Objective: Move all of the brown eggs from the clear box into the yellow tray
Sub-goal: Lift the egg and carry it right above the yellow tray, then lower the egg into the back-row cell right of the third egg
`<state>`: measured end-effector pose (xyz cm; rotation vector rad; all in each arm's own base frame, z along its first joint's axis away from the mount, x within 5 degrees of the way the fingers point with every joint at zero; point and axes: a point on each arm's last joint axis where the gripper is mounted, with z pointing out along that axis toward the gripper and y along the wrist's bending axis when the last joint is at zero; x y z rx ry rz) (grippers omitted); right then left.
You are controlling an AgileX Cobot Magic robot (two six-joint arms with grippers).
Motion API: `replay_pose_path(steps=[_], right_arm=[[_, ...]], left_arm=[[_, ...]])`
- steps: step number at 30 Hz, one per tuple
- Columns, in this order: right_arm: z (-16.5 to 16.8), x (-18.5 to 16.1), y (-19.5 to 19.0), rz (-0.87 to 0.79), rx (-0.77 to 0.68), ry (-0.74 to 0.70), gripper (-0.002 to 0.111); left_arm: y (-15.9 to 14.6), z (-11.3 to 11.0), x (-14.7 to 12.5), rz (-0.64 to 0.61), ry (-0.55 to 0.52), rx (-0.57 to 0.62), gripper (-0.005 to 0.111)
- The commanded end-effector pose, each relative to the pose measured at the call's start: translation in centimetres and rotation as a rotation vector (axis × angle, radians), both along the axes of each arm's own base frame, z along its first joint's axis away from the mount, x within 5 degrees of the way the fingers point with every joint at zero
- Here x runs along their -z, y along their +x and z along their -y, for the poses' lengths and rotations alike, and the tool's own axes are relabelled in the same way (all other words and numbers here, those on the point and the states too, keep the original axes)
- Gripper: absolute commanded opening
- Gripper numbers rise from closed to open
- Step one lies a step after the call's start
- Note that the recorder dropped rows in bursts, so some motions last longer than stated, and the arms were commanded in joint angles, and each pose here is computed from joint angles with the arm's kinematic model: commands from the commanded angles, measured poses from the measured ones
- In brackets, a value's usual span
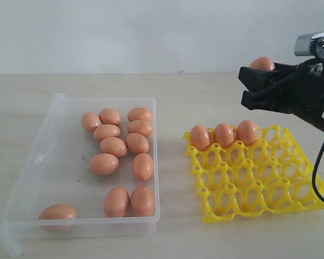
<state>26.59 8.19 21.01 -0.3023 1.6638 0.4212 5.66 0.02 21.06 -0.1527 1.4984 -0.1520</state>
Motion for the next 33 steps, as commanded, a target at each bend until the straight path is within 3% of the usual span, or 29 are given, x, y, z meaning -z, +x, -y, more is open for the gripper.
replay_pose_path(steps=[1,9,14,20,33], right_arm=[[1.2,1.8,0.7,-0.113,0.155,0.061,0.000],[1.4,7.8,2.0,-0.321,0.208,-0.021,0.000],[1.5,8.3,2.6,-0.301,0.217,-0.112,0.000],[2.8,8.3,2.8,-0.292,0.362,-0.139,0.000],[2.3,11.2,3.7,-0.369,0.332,-0.127,0.000]], left_arm=[[-0.1,-0.1,-0.3,0.021,-0.018,-0.006,0.004],[-0.1,-0.1,-0.3,0.021,-0.018,-0.006,0.004],[-0.1,-0.1,-0.3,0.021,-0.018,-0.006,0.004],[-0.1,-0.1,-0.3,0.021,-0.018,-0.006,0.004],[-0.1,-0.1,-0.3,0.021,-0.018,-0.006,0.004]])
